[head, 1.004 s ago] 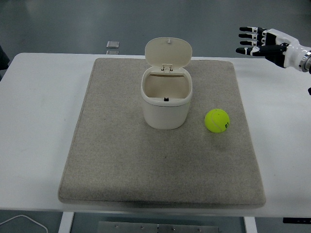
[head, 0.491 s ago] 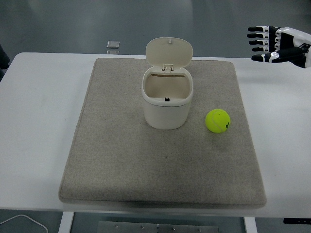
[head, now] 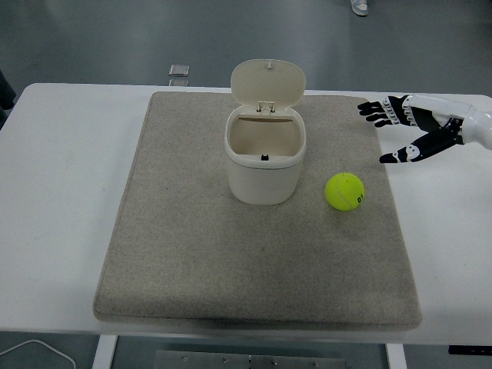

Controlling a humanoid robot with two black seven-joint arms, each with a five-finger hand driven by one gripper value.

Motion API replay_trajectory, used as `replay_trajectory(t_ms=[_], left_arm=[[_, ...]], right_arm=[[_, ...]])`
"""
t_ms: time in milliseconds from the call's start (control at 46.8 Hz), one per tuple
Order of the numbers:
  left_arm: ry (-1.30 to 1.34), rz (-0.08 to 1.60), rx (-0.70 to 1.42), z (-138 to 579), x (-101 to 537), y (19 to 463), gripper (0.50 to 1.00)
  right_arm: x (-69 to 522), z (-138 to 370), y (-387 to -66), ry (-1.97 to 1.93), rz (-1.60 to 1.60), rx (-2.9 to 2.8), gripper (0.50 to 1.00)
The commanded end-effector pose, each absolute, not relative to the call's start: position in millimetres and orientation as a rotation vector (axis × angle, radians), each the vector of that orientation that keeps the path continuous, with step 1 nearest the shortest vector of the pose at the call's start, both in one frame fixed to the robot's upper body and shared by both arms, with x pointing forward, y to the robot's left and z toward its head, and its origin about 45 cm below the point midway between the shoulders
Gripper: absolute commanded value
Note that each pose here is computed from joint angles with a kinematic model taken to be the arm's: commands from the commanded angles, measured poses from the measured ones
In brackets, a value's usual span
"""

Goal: Pick up the tennis ball and place it in the box.

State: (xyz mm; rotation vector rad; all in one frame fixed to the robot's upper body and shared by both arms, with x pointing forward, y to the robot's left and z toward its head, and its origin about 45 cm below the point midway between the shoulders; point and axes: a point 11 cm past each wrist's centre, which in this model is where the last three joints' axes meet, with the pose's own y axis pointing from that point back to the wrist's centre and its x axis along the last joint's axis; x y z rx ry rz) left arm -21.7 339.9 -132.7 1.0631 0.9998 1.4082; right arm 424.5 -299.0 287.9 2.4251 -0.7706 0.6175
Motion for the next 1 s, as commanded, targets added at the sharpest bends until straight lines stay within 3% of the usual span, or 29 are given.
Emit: replay_trajectory(t_ms=[0, 299, 983], left_arm=[[1.000, 1.407, 1.063, -133, -22, 340, 0.990], [1.000, 1.409, 1.062, -133, -22, 340, 0.992], [1.000, 1.407, 1.063, -133, -22, 340, 0.992]], right_arm=[[421, 280, -295, -0.722, 0.696, 2.370, 0.932], [409, 252, -283, -0.598, 0.906, 2.236, 0.932], [402, 231, -258, -0.529, 0.944, 2.248, 0.930]])
